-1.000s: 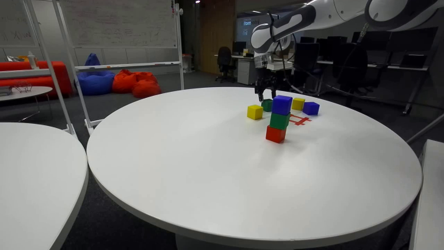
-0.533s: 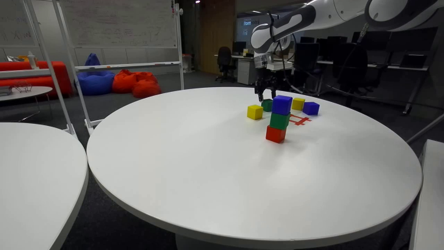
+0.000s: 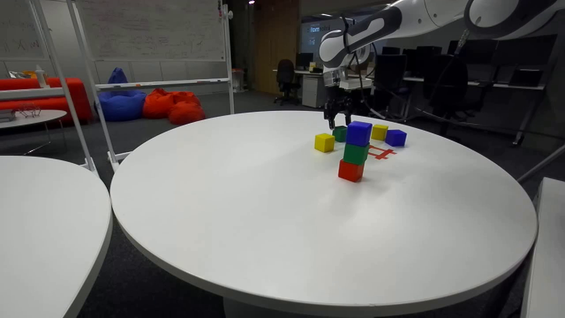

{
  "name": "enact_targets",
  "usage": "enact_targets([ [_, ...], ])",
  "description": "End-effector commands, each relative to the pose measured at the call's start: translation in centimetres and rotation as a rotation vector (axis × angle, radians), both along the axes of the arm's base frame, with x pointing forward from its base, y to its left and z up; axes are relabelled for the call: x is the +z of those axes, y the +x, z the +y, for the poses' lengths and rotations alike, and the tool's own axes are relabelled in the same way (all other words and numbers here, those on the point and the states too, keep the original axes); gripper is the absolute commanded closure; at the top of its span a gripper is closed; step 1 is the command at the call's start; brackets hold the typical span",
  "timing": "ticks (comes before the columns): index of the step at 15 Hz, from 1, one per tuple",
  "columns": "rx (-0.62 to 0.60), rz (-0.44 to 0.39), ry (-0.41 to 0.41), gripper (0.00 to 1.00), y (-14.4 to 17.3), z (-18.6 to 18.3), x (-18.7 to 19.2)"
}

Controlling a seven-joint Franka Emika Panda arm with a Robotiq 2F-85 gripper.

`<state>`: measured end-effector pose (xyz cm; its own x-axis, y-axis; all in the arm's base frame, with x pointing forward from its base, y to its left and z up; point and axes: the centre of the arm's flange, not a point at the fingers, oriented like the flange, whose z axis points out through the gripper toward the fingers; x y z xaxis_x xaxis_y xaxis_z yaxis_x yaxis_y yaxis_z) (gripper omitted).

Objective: Unstack all the toy blocks then put the orange block in the marked zone

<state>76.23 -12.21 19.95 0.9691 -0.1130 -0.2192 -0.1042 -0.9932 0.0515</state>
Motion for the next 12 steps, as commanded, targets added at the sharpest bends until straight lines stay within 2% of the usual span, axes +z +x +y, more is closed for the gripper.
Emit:
enact_targets([
  [1, -0.005, -0.011, -0.013, 0.0, -0.42, -0.07, 0.32],
  [12, 0.0, -0.02, -0.005, 0.0, -0.56, 0.1, 0.35],
])
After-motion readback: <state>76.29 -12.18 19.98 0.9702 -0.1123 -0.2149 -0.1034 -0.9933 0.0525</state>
